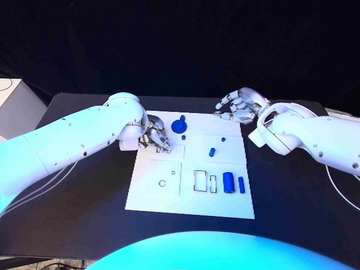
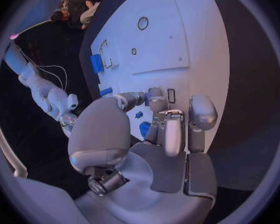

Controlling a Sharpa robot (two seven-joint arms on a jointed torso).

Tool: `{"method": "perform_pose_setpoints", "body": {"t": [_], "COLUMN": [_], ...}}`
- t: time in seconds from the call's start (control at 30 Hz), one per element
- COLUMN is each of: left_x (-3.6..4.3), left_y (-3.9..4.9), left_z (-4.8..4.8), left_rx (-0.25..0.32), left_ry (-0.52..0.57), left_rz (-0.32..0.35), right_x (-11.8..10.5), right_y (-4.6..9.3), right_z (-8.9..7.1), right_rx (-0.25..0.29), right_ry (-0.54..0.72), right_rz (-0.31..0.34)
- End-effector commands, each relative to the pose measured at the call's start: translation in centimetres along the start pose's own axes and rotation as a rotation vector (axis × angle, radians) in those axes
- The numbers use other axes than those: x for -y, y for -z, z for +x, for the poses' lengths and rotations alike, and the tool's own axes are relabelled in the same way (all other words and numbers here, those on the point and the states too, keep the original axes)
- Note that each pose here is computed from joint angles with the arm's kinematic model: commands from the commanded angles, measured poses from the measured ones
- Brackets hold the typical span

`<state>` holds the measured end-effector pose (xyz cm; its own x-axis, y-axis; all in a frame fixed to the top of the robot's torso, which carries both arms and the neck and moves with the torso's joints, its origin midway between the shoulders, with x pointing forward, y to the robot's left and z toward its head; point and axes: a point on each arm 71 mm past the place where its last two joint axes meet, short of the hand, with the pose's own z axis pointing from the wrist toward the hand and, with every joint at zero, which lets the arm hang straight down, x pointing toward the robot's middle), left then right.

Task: Assemble the parts on the task board

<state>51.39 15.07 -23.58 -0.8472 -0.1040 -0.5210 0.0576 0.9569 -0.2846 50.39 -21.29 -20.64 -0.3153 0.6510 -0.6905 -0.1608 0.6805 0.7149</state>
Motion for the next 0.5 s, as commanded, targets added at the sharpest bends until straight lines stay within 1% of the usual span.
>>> {"method": "perform_pose_setpoints", "body": {"t": [0.03,0.27,0.5], "left_x": [0.18,0.84,1.53], "left_y": [0.15,0.28,0.18], "left_z": [-0.15,-0.65,-0.84], "left_rx": [-0.029,-0.039,-0.058], "left_ry": [-0.040,-0.054,-0.074], "left_rz": [-0.016,-0.012,-0.015], "right_x": [0.0,-0.1,-0.1], "right_y": [0.0,0.0,0.0], "right_z": [0.1,0.2,0.2], "right_rx": [-0.015,-0.017,-0.018], "right_ry": [0.002,0.002,0.002], "right_rz": [-0.006,-0.006,-0.007]}}
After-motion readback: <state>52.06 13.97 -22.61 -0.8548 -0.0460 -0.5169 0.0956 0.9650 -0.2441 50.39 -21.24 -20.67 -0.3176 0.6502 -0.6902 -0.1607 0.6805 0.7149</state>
